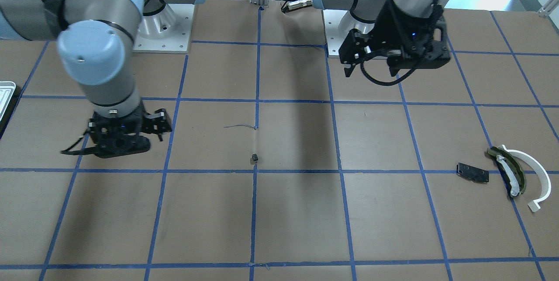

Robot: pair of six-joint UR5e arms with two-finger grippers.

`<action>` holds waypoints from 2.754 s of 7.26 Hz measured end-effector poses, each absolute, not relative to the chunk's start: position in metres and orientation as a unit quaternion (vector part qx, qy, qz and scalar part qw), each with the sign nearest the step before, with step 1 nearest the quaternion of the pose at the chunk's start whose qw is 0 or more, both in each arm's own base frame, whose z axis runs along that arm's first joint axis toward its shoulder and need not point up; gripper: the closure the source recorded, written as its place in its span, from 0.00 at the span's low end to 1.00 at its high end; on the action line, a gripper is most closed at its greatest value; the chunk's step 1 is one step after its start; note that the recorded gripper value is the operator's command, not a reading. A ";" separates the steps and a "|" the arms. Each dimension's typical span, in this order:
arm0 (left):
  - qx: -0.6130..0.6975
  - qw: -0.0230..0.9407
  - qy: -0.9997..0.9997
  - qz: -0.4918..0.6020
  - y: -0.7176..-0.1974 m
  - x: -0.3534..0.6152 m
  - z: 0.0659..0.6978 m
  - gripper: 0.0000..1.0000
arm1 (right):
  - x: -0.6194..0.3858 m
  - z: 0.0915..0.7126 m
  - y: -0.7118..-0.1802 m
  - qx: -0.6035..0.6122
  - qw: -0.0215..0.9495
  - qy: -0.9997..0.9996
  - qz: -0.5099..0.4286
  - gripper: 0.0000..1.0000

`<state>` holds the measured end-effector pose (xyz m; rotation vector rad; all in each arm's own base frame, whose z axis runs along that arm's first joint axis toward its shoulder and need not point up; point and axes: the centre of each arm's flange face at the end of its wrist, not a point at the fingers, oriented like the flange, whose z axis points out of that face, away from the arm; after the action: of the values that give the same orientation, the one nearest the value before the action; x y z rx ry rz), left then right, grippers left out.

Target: Place bearing gear from tray to pile

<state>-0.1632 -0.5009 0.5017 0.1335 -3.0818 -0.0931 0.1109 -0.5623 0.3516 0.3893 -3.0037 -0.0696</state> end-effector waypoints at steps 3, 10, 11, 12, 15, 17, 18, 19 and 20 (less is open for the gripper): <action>0.122 0.027 -0.992 -0.021 -0.514 -0.281 0.407 0.00 | -0.079 0.375 -0.557 0.128 0.050 -0.990 -0.026 0.00; 0.164 -0.040 -0.985 -0.017 -0.534 -0.386 0.200 0.00 | -0.410 0.236 -0.488 0.190 0.010 -0.982 0.012 0.00; 0.159 -0.047 -0.986 -0.019 -0.525 -0.387 0.190 0.00 | -0.420 0.220 -0.488 0.193 0.017 -0.981 0.017 0.01; 0.153 -0.048 -0.987 -0.017 -0.515 -0.385 0.180 0.00 | -0.428 0.207 -0.490 0.193 0.025 -0.981 0.021 0.03; 0.127 -0.028 -0.991 0.013 -0.504 -0.379 0.162 0.51 | -0.442 0.190 -0.487 0.165 0.026 -0.986 0.021 0.08; 0.126 -0.021 -0.992 0.022 -0.505 -0.377 0.168 0.79 | -0.443 0.185 -0.485 0.124 0.024 -0.992 0.016 0.11; 0.123 -0.021 -0.992 0.024 -0.505 -0.376 0.170 0.87 | -0.444 0.183 -0.485 0.109 0.024 -0.994 0.014 0.25; 0.121 -0.021 -0.992 0.023 -0.505 -0.376 0.169 0.99 | -0.444 0.182 -0.485 0.102 0.023 -0.994 0.014 0.50; 0.120 -0.021 -0.992 0.025 -0.506 -0.376 0.171 1.00 | -0.445 0.182 -0.485 0.099 0.023 -0.995 0.014 0.75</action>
<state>-0.3758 -0.5059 0.1709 0.3806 -3.1595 0.0789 -0.4445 -0.4850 0.1816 0.3064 -3.0810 0.0443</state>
